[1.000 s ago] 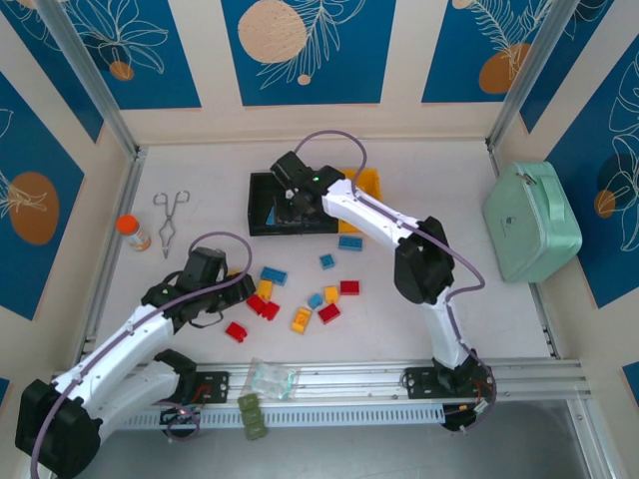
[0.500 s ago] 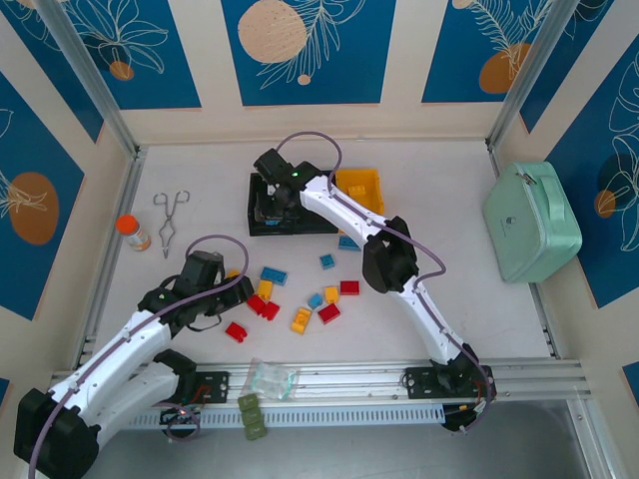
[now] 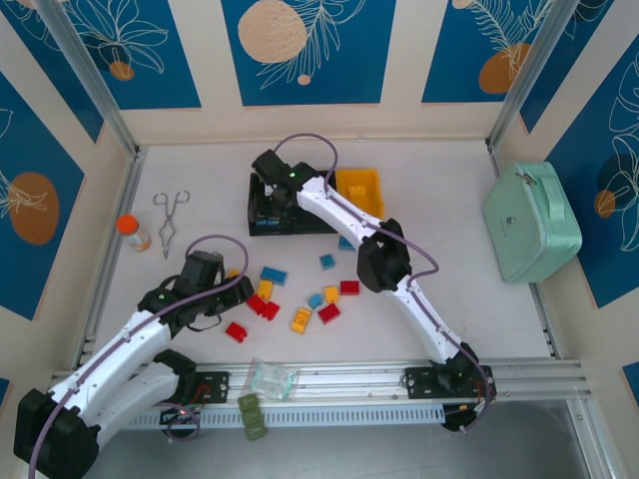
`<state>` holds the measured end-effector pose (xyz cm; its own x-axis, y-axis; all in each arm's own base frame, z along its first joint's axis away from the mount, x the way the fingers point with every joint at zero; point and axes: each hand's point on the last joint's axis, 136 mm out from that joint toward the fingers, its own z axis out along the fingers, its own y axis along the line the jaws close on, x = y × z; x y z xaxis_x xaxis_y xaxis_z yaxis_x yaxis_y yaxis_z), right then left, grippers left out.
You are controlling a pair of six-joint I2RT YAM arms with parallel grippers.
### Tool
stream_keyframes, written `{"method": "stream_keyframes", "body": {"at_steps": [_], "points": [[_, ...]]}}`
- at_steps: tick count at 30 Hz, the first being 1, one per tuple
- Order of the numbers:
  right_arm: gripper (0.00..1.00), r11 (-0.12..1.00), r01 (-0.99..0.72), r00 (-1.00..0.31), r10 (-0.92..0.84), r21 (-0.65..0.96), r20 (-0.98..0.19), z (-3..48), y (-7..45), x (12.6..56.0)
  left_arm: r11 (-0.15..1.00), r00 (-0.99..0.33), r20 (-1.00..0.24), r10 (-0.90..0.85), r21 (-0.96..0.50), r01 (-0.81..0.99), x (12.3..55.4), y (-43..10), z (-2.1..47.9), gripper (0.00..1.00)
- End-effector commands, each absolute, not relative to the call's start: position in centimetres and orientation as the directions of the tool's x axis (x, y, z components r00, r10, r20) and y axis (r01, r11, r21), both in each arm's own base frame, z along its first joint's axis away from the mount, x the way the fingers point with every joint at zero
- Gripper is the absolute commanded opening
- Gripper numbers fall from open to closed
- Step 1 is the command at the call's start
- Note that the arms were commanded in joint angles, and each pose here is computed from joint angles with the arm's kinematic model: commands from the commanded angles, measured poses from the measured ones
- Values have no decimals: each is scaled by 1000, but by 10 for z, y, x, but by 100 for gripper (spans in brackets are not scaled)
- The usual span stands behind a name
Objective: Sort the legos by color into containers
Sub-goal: Place the lego in the container, then pick up the lego from the middle-left of the table.
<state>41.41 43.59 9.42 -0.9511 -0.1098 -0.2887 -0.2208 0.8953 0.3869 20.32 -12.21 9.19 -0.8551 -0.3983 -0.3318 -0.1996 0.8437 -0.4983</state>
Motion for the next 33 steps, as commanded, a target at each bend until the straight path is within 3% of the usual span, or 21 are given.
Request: {"method": "stream_keyframes", "body": {"at_steps": [1, 13, 22, 33], "points": [[51, 886, -254, -937, -127, 387, -325, 126, 431, 409, 837, -855, -309, -416, -497, -227, 199, -119, 91, 61], [51, 845, -323, -876, -96, 427, -473, 192, 379, 352, 871, -843, -326, -427, -399, -287, 209, -105, 89, 66], [57, 854, -296, -875, -64, 428, -479, 181, 315, 290, 864, -792, -373, -484, -347, -365, 239, -98, 85, 70], [57, 865, -229, -908, -23, 447, -419, 143, 264, 231, 830, -735, -391, -553, -333, -447, 269, -99, 73, 70]]}}
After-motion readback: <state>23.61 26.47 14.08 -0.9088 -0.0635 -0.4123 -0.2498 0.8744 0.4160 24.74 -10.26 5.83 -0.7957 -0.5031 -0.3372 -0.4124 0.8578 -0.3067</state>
